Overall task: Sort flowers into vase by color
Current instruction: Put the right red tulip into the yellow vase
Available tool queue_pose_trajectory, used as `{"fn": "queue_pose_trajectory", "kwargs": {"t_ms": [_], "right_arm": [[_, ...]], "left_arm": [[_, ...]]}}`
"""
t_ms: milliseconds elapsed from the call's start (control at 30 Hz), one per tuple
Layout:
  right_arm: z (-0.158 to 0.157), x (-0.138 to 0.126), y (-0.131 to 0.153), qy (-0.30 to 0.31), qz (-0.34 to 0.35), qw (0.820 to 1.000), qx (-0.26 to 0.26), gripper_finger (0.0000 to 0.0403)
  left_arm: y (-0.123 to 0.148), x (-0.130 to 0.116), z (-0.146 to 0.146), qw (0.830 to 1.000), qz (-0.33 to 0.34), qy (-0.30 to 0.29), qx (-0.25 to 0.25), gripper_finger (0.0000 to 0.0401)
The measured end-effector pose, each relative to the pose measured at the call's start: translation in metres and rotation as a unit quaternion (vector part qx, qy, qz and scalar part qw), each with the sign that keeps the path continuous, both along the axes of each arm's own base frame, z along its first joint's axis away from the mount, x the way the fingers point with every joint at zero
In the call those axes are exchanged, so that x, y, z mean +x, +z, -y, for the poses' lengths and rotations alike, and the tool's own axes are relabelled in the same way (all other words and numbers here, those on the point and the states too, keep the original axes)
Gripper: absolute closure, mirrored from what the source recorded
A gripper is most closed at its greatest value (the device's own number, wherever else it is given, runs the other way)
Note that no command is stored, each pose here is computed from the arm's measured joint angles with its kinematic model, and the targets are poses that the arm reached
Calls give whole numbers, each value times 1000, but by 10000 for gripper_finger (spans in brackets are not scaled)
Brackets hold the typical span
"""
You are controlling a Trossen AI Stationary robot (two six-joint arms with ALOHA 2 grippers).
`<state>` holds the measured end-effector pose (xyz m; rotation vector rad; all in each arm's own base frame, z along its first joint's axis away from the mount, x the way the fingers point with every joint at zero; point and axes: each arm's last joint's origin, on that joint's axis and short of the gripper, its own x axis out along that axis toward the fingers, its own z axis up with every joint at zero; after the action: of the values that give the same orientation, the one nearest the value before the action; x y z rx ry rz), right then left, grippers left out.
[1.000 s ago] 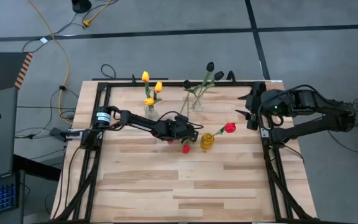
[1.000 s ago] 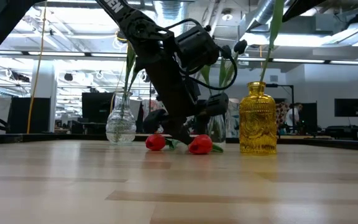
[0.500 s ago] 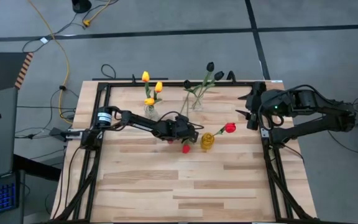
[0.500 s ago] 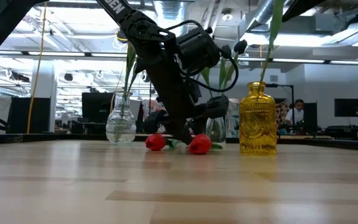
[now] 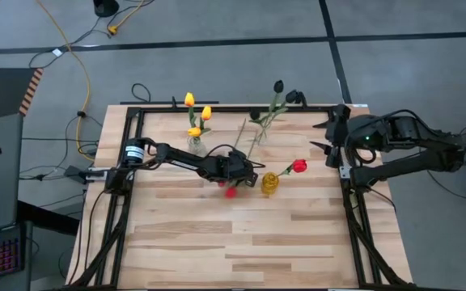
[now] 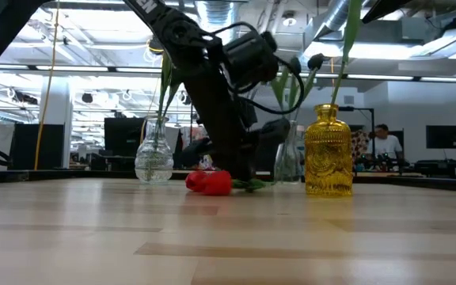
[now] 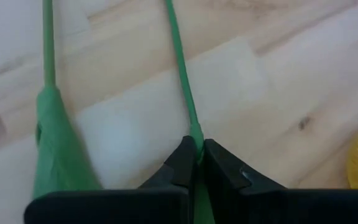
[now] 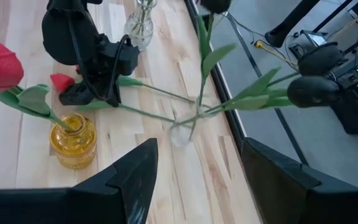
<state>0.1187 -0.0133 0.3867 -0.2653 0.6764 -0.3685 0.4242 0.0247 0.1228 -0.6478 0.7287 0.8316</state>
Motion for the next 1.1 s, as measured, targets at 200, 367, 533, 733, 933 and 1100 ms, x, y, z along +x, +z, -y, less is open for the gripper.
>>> {"fn": "queue_pose_trajectory", "kwargs": {"t_ms": [200, 367, 533, 733, 933, 1100], "right_arm": [[0, -3, 1, 0, 5, 1000, 0, 143], [0, -3, 1, 0, 5, 1000, 0, 143], [-1, -2, 1, 14, 6, 1000, 10, 143], [-3, -1, 0, 47, 6, 998, 35, 143], [-7, 0, 1, 103, 13, 992, 78, 143], [-12, 3, 3, 140, 29, 985, 93, 143]], "left_arm": [[21, -7, 2, 1000, -6, -9, -5, 393], [36, -14, 2, 1000, -9, -15, -16, 394], [48, -23, 5, 997, -29, -38, -56, 394], [70, -40, 9, 989, -63, -80, -111, 395], [105, -61, 11, 984, -64, -108, -127, 395], [134, -73, 14, 981, -25, -143, -128, 395]]}}
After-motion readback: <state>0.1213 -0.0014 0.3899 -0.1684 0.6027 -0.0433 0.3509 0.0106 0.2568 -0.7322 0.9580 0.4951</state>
